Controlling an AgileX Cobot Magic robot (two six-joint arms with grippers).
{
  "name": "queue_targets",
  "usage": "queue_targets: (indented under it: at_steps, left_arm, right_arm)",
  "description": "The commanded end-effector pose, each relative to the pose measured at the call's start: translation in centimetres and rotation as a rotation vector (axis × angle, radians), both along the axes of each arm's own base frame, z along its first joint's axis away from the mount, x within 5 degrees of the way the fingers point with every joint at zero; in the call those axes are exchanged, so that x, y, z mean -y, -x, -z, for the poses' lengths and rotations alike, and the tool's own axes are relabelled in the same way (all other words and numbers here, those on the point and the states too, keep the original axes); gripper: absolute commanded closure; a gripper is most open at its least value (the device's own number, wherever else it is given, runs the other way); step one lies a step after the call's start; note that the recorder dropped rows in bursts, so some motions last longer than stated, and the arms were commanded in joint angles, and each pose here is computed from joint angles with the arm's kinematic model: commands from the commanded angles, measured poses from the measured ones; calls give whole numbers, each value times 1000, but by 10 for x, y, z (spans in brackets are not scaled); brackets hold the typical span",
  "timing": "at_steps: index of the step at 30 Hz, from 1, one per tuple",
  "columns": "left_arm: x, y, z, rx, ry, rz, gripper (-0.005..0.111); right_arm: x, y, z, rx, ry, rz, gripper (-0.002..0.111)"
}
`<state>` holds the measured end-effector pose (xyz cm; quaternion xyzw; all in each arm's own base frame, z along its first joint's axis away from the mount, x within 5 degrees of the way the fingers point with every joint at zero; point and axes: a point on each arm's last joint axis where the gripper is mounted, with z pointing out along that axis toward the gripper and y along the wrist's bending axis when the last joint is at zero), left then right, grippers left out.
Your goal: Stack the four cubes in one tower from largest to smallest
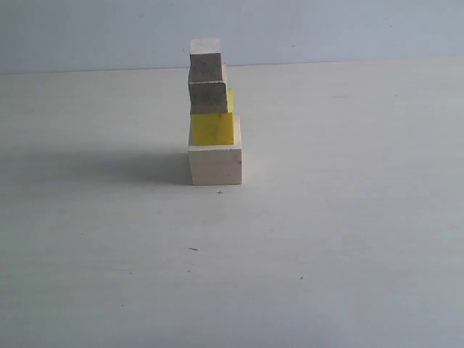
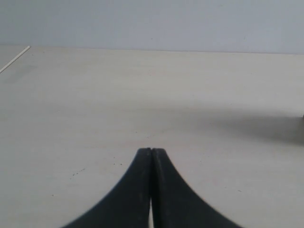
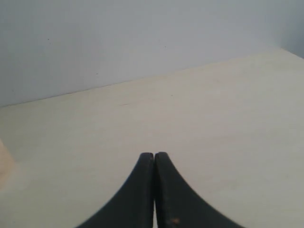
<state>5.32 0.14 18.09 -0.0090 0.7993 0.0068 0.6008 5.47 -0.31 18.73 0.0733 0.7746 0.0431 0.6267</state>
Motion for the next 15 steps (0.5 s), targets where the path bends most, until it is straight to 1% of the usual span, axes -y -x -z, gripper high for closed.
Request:
queue_targets:
  at_steps: [1,7,9,15]
  left_arm:
    - [0,0,0,12,-2,-1,107]
    - [0,0,0,12,-2,-1,107]
    - [0,0,0,12,-2,-1,107]
    - [0,0,0,12,-2,-1,107]
  right_arm:
    - [0,0,0,16,66,-7,108]
    - [0,0,0,7,75,-8,108]
    - [1,1,5,-44,84,-4,108]
    - [1,1,5,-42,105,-12,108]
